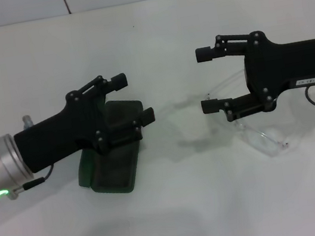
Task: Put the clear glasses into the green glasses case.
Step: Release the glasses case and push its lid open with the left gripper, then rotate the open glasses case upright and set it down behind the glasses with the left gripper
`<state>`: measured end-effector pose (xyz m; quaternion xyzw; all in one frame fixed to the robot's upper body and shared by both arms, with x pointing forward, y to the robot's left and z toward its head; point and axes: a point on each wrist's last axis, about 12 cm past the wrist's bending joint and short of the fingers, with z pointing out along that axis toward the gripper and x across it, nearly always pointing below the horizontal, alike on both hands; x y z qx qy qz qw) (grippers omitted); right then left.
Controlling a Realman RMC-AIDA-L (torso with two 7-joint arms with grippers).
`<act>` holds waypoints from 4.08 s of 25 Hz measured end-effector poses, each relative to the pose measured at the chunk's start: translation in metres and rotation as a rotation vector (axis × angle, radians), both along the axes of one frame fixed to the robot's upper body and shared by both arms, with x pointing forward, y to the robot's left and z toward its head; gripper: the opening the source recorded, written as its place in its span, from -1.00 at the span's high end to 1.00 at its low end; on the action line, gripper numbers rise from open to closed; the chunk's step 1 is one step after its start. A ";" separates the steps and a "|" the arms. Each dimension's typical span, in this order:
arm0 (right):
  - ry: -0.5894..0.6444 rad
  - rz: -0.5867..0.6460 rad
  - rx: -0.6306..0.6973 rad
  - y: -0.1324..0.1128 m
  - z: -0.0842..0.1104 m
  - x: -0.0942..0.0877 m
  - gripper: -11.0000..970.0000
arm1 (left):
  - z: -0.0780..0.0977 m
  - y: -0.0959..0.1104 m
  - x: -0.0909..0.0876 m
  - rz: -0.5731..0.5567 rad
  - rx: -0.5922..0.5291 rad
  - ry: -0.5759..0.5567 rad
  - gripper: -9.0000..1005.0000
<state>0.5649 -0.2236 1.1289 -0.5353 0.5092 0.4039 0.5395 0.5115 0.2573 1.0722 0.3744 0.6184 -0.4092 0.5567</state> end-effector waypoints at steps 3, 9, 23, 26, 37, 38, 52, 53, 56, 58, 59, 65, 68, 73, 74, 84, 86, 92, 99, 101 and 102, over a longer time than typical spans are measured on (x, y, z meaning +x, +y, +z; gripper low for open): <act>-0.006 0.008 -0.019 -0.001 0.000 0.001 -0.76 | -0.003 -0.002 -0.002 0.006 -0.009 0.012 -0.77; -0.027 0.015 -0.052 -0.004 0.003 0.003 -0.76 | -0.004 -0.005 -0.003 0.017 -0.028 0.017 -0.77; 0.006 -0.086 -0.053 -0.051 0.005 -0.005 -0.76 | 0.017 0.006 0.011 0.031 -0.126 0.289 -0.77; 0.002 -0.091 -0.067 -0.056 0.003 -0.009 -0.76 | 0.030 0.007 0.013 0.016 -0.085 0.339 -0.77; 0.017 -0.062 -0.124 -0.054 -0.006 -0.014 -0.76 | 0.057 0.026 0.007 0.221 0.119 0.414 -0.74; 0.019 -0.058 -0.127 -0.052 -0.007 -0.014 -0.76 | 0.054 0.029 0.007 0.242 0.133 0.430 -0.73; 0.022 -0.009 -0.153 -0.037 -0.015 -0.019 -0.75 | 0.026 0.032 0.003 0.293 0.236 0.545 -0.67; 0.023 -0.008 -0.152 -0.037 -0.016 -0.020 -0.75 | 0.025 0.032 0.003 0.293 0.239 0.549 -0.66; 0.022 -0.005 -0.148 -0.035 -0.017 -0.021 -0.75 | 0.024 0.033 0.005 0.308 0.246 0.550 -0.62; 0.025 0.000 -0.150 -0.033 -0.018 -0.021 -0.75 | 0.023 0.033 0.006 0.321 0.256 0.548 -0.54; 0.027 0.004 -0.153 -0.032 -0.019 -0.022 -0.75 | 0.021 0.033 0.006 0.323 0.263 0.550 -0.51; 0.033 0.018 -0.156 -0.027 -0.022 -0.024 -0.75 | 0.014 0.022 0.015 0.302 0.305 0.560 -0.46; 0.031 0.019 -0.155 -0.026 -0.022 -0.023 -0.75 | 0.013 0.018 0.020 0.292 0.325 0.562 -0.46; 0.032 0.012 -0.157 -0.025 -0.023 -0.023 -0.75 | 0.014 0.017 0.025 0.289 0.325 0.560 -0.38; 0.032 0.012 -0.157 -0.026 -0.023 -0.023 -0.75 | 0.015 0.018 0.025 0.293 0.324 0.559 -0.34; 0.018 0.011 -0.155 -0.027 -0.024 -0.024 -0.75 | 0.020 0.027 0.030 0.310 0.338 0.510 0.22; 0.011 0.016 -0.155 -0.027 -0.024 -0.025 -0.75 | 0.022 0.027 0.032 0.305 0.345 0.495 0.35; 0.015 0.033 -0.156 -0.027 -0.026 -0.029 -0.75 | 0.029 0.021 0.040 0.287 0.353 0.459 0.58; 0.010 0.046 -0.150 -0.027 -0.035 -0.041 -0.75 | 0.051 -0.003 0.065 0.200 0.405 0.295 0.54; 0.013 0.045 -0.146 -0.026 -0.037 -0.043 -0.75 | 0.058 -0.012 0.074 0.167 0.430 0.223 0.53; 0.015 0.045 -0.146 -0.026 -0.038 -0.044 -0.75 | 0.062 -0.018 0.080 0.154 0.442 0.183 0.52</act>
